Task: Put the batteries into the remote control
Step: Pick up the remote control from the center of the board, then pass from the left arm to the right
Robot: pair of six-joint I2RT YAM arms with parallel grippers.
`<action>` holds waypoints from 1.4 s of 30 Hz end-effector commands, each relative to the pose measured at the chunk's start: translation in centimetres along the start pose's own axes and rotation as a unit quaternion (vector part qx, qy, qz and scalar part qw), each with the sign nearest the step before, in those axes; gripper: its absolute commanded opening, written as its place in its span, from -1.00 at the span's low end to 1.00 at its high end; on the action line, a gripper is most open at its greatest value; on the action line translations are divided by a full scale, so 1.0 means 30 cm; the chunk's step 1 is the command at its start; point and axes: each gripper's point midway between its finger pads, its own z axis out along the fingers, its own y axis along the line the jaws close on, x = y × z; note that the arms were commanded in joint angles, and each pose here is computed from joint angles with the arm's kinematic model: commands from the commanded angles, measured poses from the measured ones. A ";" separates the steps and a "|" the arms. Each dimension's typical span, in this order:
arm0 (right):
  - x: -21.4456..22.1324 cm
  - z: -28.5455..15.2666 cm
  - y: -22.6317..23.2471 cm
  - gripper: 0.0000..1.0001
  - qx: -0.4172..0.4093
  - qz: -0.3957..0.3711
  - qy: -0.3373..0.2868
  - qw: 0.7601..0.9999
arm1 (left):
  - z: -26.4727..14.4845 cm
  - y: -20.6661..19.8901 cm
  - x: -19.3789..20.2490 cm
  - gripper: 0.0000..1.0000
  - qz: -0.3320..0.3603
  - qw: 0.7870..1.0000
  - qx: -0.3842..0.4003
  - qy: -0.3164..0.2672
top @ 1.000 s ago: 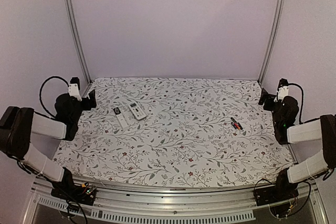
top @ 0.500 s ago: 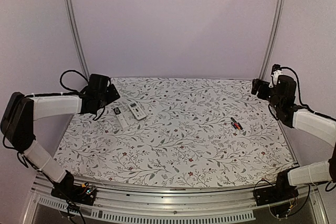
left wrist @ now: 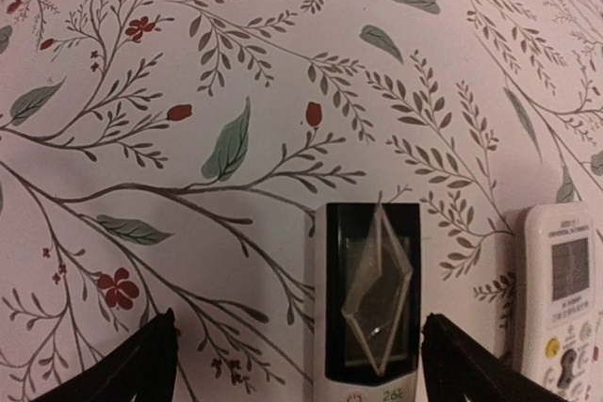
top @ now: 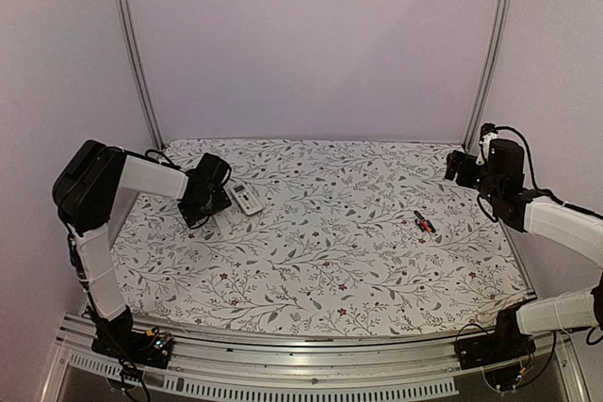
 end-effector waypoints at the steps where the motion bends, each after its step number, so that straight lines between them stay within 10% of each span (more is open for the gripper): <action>1: 0.037 0.002 -0.011 0.97 0.011 -0.002 0.016 1.000 | 0.020 -0.008 0.048 0.75 0.002 1.000 -0.009 0.022; 14: 0.019 0.007 0.012 0.98 0.001 -0.004 0.016 1.000 | -0.030 -0.001 0.056 -0.90 -0.034 0.999 0.017 0.031; 22: -0.067 -0.049 0.157 0.97 -0.104 -0.031 0.005 0.994 | -0.425 -0.149 -0.222 -1.00 -0.050 0.971 0.189 -0.136; 24: -0.105 -0.103 0.270 0.97 -0.186 -0.056 -0.007 0.981 | -0.650 -0.245 -0.307 -1.00 -0.005 0.929 0.284 -0.236; 27: -0.154 -0.225 0.473 0.98 -0.309 -0.104 -0.032 0.945 | -1.035 -0.342 -0.330 -1.00 0.087 0.808 0.444 -0.377; 32: -0.198 -0.507 0.814 0.98 -0.506 -0.193 -0.083 0.836 | -1.447 -0.381 -0.194 -1.00 0.166 0.606 0.650 -0.427; 37: -0.179 -0.711 1.032 0.97 -0.625 -0.209 -0.112 0.744 | -1.633 -0.404 -0.052 -1.00 0.204 0.496 0.733 -0.418; 42: -0.107 -0.795 1.174 0.96 -0.684 -0.225 -0.116 0.685 | -1.737 -0.428 0.027 -1.00 0.208 0.434 0.782 -0.395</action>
